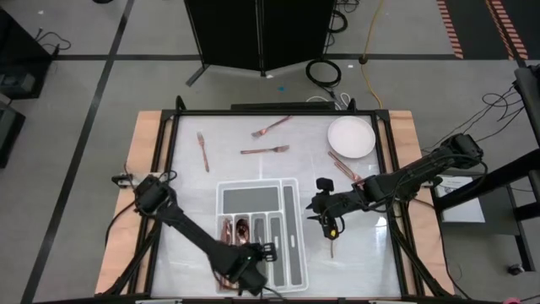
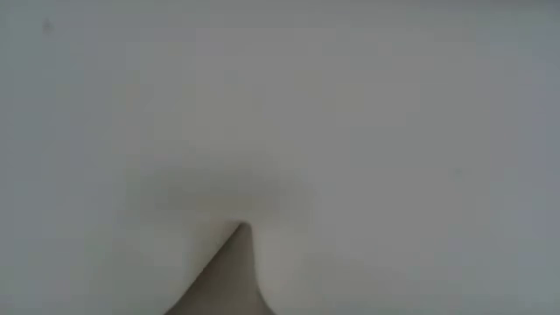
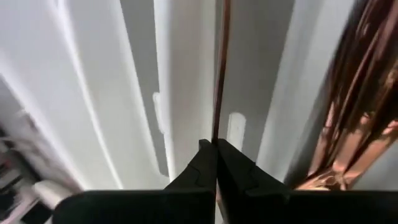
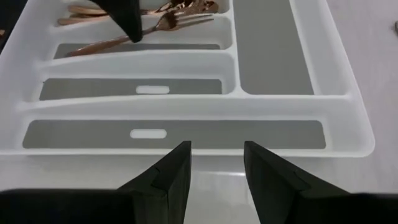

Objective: Sort silverware
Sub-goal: Put the fork into the silverware tray

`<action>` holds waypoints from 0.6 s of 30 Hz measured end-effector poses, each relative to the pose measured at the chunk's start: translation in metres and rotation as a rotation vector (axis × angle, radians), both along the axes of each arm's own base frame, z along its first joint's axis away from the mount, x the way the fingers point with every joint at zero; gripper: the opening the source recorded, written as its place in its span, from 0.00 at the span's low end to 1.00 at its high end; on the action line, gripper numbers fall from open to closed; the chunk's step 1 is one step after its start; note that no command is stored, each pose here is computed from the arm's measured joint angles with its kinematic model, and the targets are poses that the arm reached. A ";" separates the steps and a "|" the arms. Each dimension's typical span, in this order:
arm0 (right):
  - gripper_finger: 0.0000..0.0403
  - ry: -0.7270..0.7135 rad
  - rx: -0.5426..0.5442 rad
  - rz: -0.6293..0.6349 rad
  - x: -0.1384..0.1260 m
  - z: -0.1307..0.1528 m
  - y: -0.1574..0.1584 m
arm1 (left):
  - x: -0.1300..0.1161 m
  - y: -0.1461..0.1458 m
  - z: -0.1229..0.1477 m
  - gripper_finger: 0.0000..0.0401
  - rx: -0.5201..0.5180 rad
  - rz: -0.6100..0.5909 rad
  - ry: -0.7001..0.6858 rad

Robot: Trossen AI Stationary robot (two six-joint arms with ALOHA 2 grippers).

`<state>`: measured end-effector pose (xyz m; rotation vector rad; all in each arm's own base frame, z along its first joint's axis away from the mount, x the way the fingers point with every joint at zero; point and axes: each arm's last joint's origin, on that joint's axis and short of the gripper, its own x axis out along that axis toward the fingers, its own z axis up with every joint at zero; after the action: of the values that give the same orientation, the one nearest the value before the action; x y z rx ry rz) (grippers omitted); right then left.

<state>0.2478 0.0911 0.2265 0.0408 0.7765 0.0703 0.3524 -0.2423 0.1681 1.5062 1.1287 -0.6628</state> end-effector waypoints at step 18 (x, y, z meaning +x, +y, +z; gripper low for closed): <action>0.35 0.005 0.040 -0.036 0.000 0.000 0.000 | -0.035 -0.018 0.045 0.00 0.130 0.108 -0.300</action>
<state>0.2478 0.0911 0.2264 0.0932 0.7795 0.0522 0.3173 -0.2605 0.2133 1.5814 1.0270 -0.2814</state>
